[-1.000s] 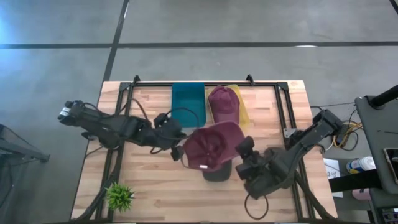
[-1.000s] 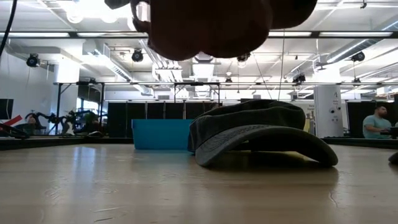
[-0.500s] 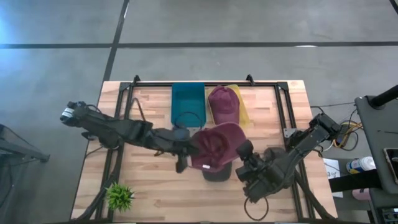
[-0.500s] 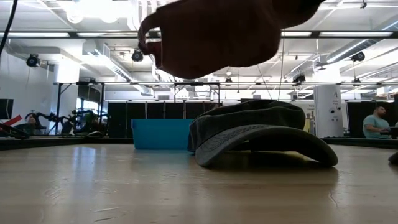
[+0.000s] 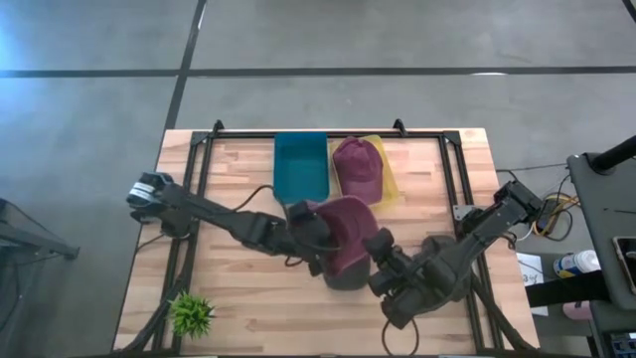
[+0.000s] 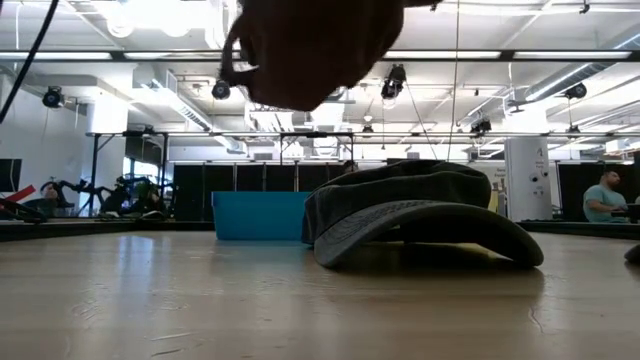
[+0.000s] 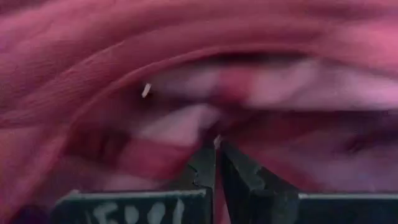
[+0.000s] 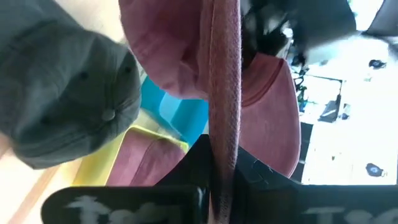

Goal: Pick & Place hat
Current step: Put the red cap into the yellow bin

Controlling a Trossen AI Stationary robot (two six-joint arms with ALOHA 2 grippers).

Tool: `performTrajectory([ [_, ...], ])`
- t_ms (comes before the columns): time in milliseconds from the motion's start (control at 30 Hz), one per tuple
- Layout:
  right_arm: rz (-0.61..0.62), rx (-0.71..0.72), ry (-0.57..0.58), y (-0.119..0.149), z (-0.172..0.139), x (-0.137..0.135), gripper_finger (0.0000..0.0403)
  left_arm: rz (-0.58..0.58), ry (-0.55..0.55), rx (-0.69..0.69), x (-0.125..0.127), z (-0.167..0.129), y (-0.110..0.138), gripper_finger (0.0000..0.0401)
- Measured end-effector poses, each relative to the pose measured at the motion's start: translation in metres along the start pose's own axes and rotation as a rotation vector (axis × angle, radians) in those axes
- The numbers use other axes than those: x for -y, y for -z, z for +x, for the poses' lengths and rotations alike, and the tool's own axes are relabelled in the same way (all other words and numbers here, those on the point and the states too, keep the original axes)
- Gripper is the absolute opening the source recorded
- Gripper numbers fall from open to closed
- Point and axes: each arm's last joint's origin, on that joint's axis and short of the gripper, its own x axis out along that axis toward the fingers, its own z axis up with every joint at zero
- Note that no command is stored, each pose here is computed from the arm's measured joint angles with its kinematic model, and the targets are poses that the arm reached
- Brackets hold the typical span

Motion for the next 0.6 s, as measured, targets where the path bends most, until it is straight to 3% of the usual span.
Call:
performTrajectory([
  [200,0.037,-0.045,0.058,0.007,-0.002,0.002,0.0013,-0.051,-0.053,-0.221,-0.008,-0.002,0.02,0.0021],
  [367,0.035,-0.061,0.036,0.009,0.002,-0.004,0.0013,-0.096,-0.008,-0.214,-0.007,-0.022,0.013,0.0021],
  [500,-0.008,-0.06,-0.098,0.012,0.008,-0.017,0.0013,-0.136,0.03,-0.155,-0.005,-0.05,-0.004,0.0021],
  [600,-0.078,-0.079,-0.077,0.014,0.011,-0.023,0.0013,-0.152,-0.034,-0.278,-0.013,-0.066,-0.004,0.0021],
])
